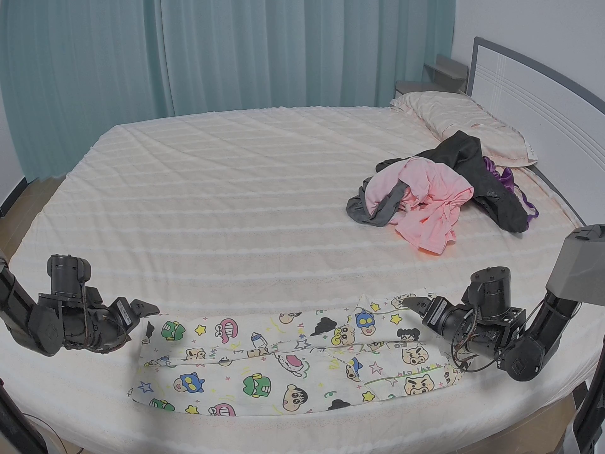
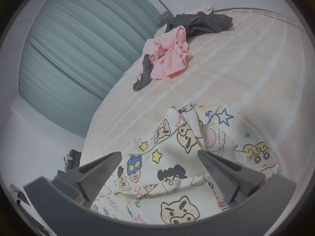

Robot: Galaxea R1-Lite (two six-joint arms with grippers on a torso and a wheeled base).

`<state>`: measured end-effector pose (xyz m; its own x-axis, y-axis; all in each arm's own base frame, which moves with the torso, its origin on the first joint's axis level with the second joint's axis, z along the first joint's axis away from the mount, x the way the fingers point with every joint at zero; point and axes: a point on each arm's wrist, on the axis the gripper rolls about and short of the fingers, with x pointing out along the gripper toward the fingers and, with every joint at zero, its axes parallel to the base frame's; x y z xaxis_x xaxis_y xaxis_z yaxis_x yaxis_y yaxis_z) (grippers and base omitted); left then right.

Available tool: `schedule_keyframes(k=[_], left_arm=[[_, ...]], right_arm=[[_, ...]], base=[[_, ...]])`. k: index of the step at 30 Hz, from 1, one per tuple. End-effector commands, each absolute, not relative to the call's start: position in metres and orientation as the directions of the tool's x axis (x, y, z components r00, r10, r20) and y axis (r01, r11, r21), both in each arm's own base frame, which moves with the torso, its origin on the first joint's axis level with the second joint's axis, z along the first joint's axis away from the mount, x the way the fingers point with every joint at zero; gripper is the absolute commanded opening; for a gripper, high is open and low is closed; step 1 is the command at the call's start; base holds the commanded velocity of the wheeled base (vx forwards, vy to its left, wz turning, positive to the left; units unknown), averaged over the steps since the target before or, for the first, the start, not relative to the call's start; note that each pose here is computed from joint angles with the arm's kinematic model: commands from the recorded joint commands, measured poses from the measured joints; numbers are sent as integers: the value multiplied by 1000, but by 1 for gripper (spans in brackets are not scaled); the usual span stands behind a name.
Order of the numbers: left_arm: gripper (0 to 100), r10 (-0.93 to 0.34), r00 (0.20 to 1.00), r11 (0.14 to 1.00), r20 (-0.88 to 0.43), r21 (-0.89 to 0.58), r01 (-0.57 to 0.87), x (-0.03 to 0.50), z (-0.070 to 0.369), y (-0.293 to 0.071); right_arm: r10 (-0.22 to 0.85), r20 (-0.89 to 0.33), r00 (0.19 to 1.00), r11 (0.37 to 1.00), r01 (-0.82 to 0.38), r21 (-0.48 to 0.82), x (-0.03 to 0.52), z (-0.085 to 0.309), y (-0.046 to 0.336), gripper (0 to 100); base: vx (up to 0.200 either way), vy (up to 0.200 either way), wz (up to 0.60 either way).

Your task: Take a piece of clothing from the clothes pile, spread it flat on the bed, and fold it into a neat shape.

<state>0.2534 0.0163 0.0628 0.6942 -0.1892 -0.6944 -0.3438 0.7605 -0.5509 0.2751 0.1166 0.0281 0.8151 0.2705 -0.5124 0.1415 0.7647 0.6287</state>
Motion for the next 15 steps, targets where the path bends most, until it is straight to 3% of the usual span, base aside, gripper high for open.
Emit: schedule_keyframes(k=[1, 8, 15], left_arm=[[100, -170, 727, 738, -666, -575, -354, 246, 82, -31], [100, -179, 679, 648, -712, -605, -463, 240, 67, -74], [100, -180, 618, 589, -765, -587, -556, 229, 50, -86]], right_arm=[[269, -514, 814, 764, 144, 629, 275, 28, 116, 100], [262, -514, 817, 761, 152, 630, 277, 27, 113, 100], [256, -526, 811, 765, 162, 623, 277, 23, 113, 100]], base=[[0, 0, 0], [0, 0, 0], [0, 0, 0]])
